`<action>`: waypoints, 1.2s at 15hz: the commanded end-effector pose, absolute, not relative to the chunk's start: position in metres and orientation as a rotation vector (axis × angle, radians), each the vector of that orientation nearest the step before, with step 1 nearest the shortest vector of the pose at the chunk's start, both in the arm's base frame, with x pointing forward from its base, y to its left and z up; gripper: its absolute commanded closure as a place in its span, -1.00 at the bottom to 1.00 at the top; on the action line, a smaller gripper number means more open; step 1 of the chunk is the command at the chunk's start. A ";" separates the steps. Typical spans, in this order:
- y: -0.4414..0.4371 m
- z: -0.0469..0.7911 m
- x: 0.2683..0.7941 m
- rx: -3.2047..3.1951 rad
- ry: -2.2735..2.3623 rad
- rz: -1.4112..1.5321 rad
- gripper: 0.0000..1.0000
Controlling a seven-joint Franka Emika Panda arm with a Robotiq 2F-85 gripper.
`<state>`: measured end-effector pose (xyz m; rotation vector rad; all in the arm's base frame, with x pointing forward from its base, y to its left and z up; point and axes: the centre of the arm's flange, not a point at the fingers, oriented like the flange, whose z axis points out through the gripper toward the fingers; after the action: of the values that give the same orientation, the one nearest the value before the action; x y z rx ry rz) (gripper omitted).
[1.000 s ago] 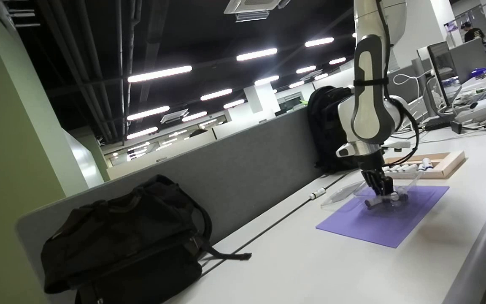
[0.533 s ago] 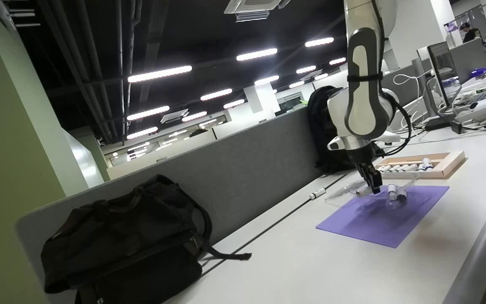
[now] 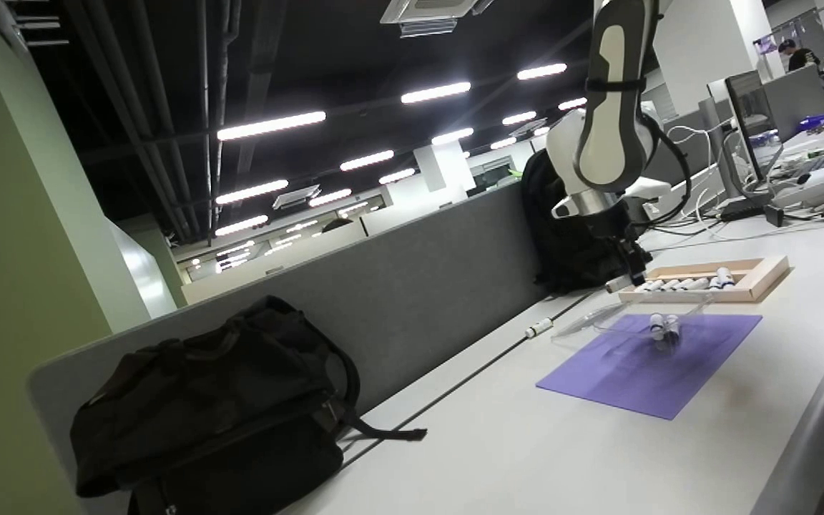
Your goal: Remove one bottle from the container and place it on the right side of the tray
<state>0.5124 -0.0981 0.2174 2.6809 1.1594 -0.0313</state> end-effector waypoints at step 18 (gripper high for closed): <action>-0.251 0.242 0.495 2.273 1.365 -0.288 0.85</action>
<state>0.4909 -0.2383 0.2463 2.3381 1.2692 -0.3447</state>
